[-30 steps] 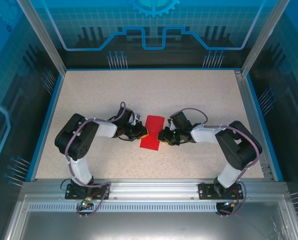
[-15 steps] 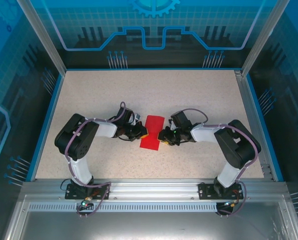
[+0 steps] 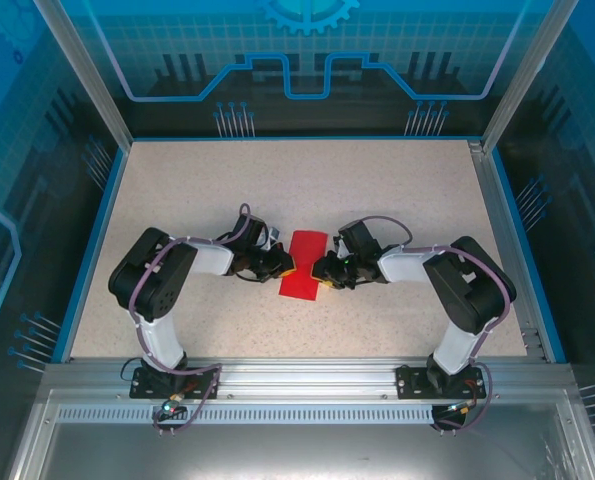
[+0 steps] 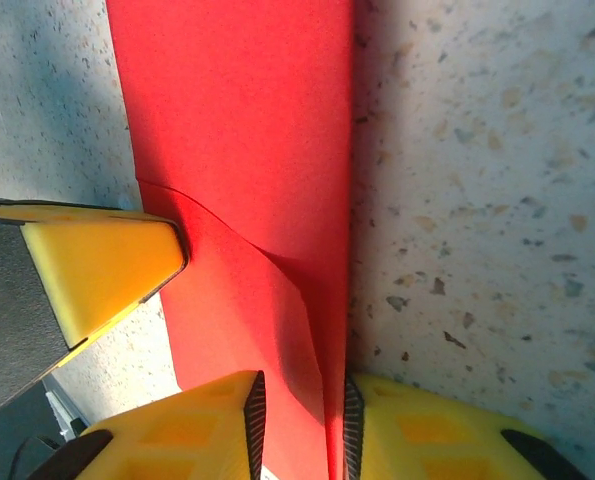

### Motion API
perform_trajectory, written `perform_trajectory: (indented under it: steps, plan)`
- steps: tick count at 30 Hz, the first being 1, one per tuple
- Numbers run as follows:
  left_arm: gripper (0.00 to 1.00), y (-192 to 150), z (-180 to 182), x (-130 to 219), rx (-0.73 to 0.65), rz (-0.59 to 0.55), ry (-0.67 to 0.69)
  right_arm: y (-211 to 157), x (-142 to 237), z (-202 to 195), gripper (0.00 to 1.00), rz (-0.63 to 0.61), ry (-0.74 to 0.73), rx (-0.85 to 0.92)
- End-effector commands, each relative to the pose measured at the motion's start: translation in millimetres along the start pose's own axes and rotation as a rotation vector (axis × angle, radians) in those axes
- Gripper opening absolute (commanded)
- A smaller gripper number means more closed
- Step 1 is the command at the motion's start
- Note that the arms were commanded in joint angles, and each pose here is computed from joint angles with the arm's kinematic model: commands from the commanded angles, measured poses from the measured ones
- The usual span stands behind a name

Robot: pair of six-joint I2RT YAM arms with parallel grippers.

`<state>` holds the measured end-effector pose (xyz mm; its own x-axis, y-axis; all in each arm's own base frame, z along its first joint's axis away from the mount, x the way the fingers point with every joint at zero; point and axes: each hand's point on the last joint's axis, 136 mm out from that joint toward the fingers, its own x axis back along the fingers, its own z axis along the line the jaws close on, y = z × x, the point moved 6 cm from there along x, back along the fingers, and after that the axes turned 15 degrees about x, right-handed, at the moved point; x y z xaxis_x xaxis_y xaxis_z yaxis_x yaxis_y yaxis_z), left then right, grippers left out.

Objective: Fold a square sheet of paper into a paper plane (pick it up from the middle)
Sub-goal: Turn over the paper at the center of the table.

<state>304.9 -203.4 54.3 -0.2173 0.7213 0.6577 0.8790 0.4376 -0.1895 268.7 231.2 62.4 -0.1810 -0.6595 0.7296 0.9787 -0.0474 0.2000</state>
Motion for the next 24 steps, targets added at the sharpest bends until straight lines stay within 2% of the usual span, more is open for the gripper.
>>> perform_trajectory:
  steps: [1, 6, 14, 24]
  plan:
    - [0.05, -1, 10, 6, 0.054, -0.023, 0.041, 6, -1, 6, 0.3, -0.037, 0.021, 0.027]
    - [0.05, 0, 4, 6, 0.067, -0.019, 0.016, 9, 3, 15, 0.31, -0.063, 0.082, 0.072]
    - [0.06, 1, 1, 8, 0.082, -0.025, -0.007, 8, 2, 13, 0.32, -0.059, 0.088, 0.094]
    - [0.08, 1, -5, 10, 0.091, -0.027, -0.028, 9, -7, 14, 0.27, -0.039, 0.114, 0.13]
